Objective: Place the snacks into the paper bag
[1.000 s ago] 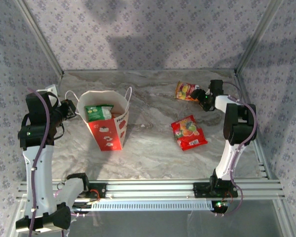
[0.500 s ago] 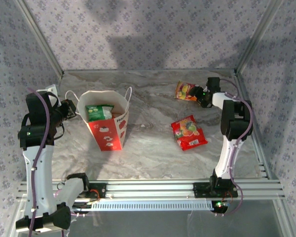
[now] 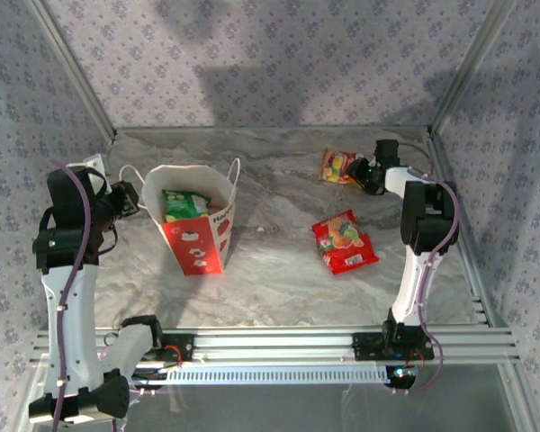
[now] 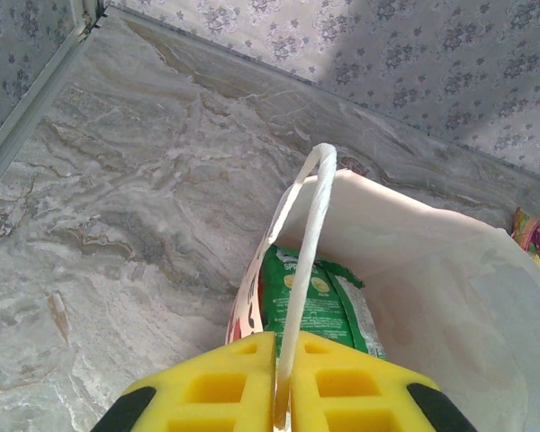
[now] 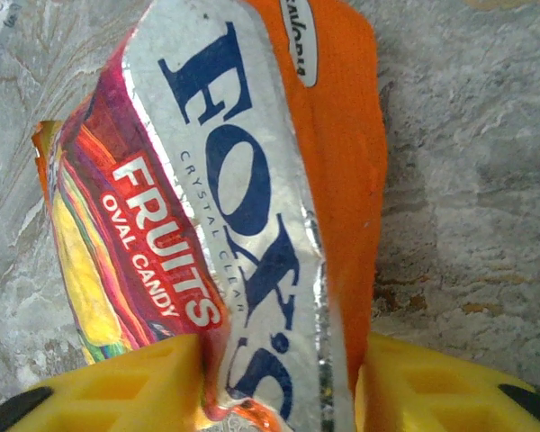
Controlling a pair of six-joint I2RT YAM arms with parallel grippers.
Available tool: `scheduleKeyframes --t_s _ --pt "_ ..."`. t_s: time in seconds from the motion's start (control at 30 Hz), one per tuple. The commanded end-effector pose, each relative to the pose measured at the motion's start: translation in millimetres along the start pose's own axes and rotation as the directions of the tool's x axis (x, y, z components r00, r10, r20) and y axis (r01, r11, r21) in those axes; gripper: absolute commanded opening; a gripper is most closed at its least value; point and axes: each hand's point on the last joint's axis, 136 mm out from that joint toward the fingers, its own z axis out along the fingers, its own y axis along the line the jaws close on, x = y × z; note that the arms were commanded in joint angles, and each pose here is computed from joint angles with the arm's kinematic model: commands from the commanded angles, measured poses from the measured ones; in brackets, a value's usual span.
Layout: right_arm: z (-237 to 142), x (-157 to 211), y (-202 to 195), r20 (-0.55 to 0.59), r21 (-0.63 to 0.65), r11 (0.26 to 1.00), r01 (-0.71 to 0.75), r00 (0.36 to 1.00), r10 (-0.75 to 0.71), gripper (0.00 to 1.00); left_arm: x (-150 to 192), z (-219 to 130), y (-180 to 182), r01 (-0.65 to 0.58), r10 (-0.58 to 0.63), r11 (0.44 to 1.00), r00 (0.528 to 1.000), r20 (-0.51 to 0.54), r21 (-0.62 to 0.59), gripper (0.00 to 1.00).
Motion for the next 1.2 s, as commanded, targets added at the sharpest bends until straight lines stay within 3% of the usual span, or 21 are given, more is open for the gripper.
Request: scheduleKeyframes --t_s 0.0,0.27,0.53,0.73,1.17 --pt "1.8 3.0 1.6 -0.022 0.011 1.0 0.006 1.0 -0.006 0.37 -11.3 -6.8 -4.9 -0.001 0.0 1.0 0.999 0.039 0.017 0.11" --pt "-0.9 9.0 20.3 -0.049 -0.011 0.999 0.032 0.998 -0.032 0.26 -11.2 -8.1 -4.7 0.003 -0.004 1.0 0.999 0.042 0.016 0.11" --pt "-16.0 25.7 55.3 -0.068 -0.029 0.984 0.177 0.981 -0.179 0.15 -10.2 -3.6 -3.5 0.005 -0.005 1.0 0.999 0.034 0.013 0.11" --pt "-16.0 38.0 74.7 -0.103 -0.061 0.976 0.209 0.971 -0.214 0.08 -9.3 -5.3 -3.2 0.004 -0.005 1.0 0.999 0.041 0.014 0.11" --pt "-39.9 96.8 124.2 -0.218 -0.176 0.923 0.342 0.901 -0.375 0.06 -11.4 -17.4 -6.2 -0.006 0.005 1.0 0.998 0.062 0.021 0.11"
